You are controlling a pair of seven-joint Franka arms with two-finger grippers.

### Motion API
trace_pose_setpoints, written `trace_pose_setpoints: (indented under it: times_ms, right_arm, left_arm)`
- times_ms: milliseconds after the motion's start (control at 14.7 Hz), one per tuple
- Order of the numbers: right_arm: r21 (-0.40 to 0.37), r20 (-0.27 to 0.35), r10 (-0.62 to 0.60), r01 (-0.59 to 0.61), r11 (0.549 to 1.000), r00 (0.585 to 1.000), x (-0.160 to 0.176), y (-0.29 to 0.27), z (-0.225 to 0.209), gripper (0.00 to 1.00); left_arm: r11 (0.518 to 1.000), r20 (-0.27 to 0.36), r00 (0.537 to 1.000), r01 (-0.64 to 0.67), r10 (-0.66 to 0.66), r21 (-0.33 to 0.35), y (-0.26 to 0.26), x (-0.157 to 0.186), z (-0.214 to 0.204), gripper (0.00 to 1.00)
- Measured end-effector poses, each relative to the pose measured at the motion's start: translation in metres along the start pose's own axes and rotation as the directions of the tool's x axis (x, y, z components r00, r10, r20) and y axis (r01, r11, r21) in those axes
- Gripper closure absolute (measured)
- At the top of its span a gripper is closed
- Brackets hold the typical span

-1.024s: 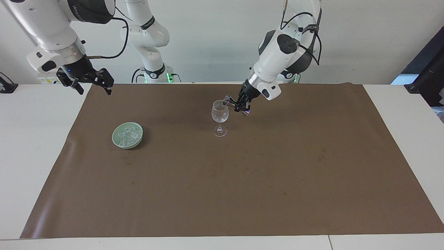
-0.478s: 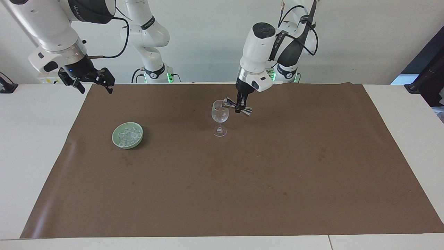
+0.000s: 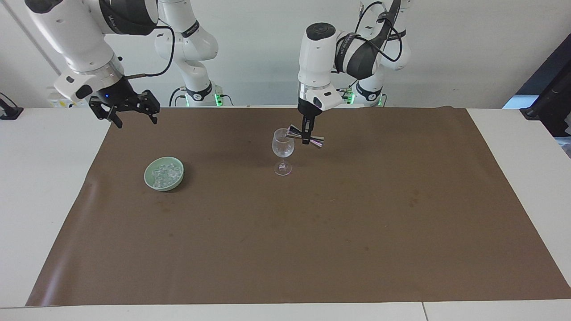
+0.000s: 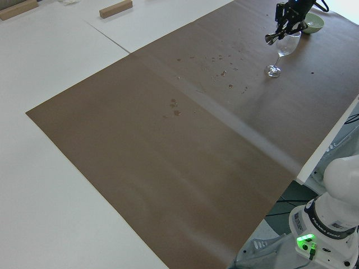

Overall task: Pour wine and add ice with both arms
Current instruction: 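Carry the cup back with the left gripper while the right gripper reaches the bowl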

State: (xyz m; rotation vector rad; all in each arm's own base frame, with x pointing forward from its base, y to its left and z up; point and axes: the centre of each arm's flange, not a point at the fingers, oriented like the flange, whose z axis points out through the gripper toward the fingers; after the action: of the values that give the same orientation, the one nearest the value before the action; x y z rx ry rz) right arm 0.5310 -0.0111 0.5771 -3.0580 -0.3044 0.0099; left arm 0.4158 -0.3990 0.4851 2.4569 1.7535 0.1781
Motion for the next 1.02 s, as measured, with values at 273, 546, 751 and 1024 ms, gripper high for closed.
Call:
trace_pose_setpoints:
  times_ms: [273,546,751,1024]
  right_arm:
    - [0.054,-0.023,-0.188,0.189,0.981,0.982,-0.019,0.006,0.041,0.00]
    - [0.009,-0.082,-0.382,0.384,0.923,0.921,-0.020,0.018,0.073,0.04]
    - [-0.018,-0.089,-0.468,0.469,0.883,0.879,-0.018,0.044,0.115,0.20]
    - [-0.034,-0.091,-0.484,0.483,0.875,0.870,-0.014,0.056,0.151,0.46]
  left_arm:
    - [0.998,-0.078,0.996,-0.047,0.044,-0.037,-0.007,-0.016,-0.003,0.79]
    - [0.992,-0.159,0.986,-0.072,0.055,-0.104,-0.015,-0.035,-0.010,0.79]
    - [0.989,-0.200,0.977,-0.093,0.068,-0.117,-0.020,-0.041,-0.011,0.79]
    - [0.989,-0.233,0.970,-0.102,0.074,-0.111,-0.021,-0.038,-0.013,0.79]
